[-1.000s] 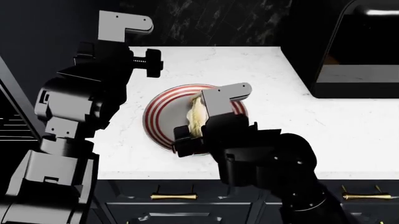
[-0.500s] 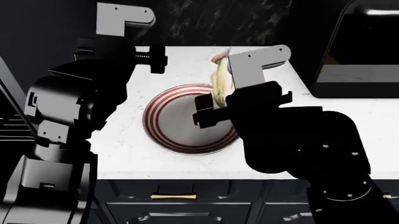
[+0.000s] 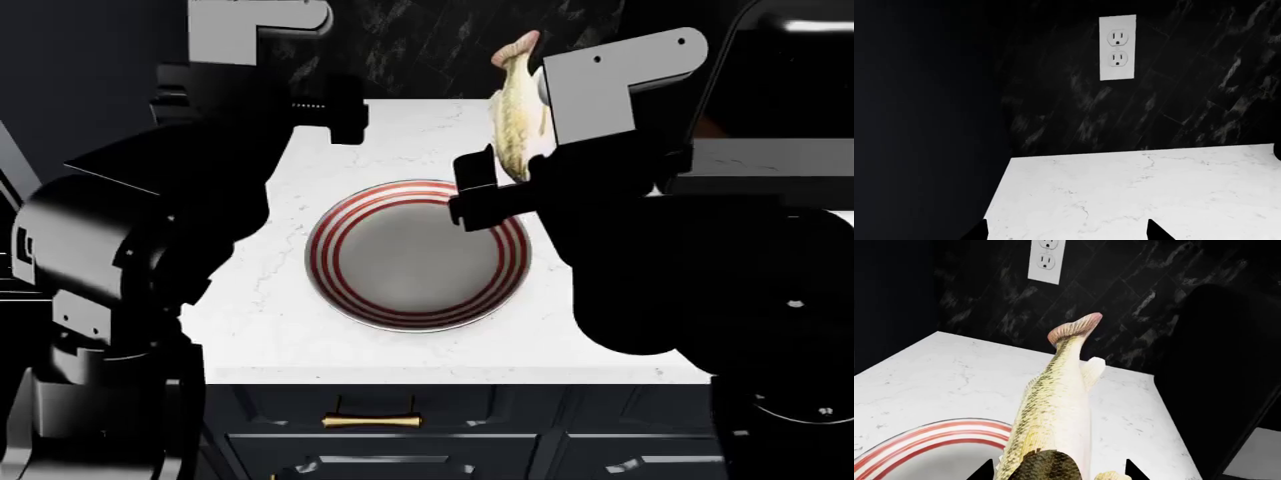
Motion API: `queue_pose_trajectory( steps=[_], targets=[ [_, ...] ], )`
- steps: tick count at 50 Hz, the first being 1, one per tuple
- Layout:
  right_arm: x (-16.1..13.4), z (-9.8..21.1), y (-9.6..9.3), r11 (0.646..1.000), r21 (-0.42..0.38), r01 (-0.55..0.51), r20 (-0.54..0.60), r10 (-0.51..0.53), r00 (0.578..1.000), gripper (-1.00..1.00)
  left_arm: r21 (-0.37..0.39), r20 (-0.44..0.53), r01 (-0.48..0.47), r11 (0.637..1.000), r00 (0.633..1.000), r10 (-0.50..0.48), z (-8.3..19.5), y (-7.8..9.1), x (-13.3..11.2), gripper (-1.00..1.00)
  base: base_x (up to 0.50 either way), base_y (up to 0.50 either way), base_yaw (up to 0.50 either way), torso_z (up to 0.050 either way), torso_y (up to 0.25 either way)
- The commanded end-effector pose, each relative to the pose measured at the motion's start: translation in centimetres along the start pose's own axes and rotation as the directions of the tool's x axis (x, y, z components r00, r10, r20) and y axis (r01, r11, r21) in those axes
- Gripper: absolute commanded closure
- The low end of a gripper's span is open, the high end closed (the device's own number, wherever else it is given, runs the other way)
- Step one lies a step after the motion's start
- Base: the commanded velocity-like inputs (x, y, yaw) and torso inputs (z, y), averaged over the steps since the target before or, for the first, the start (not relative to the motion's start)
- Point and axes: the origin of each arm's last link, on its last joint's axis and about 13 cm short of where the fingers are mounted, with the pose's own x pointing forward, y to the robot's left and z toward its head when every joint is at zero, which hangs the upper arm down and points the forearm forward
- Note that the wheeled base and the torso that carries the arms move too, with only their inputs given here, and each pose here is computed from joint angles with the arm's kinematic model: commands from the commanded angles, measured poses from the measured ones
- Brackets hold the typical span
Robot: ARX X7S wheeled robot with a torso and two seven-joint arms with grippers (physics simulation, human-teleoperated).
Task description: Place the fish on the top rack of the oven.
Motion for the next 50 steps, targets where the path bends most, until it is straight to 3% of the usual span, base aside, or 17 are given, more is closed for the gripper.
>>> queue_pose_trajectory(
  steps=[1, 8, 50],
  targets=[
    [-0.6, 0.9, -0.9, 0.999, -0.002, 0.043, 0.056, -0.042, 0.998, 1.00, -0.003, 0.045, 0.024, 1.000, 0.999, -0.024, 0.7, -0.5, -1.4, -1.00, 0.00, 0.00, 0.00, 0.000, 0.000],
    [-0.7, 0.8, -1.0, 0.998, -0.003, 0.056, 0.047, -0.055, 0.997, 1.00, 0.004, 0.043, 0.023, 1.000, 0.999, -0.023, 0.6, -0.6, -1.4, -1.00, -0.10, 0.00, 0.00, 0.002, 0.001],
    [-0.7, 0.2, -0.7, 0.999, -0.020, 0.042, 0.046, -0.041, 0.998, 1.00, -0.014, 0.027, 0.027, 1.000, 0.999, -0.027, -0.7, -0.2, -1.3, -1.00, -0.50, 0.14, 0.00, 0.000, 0.000]
  ],
)
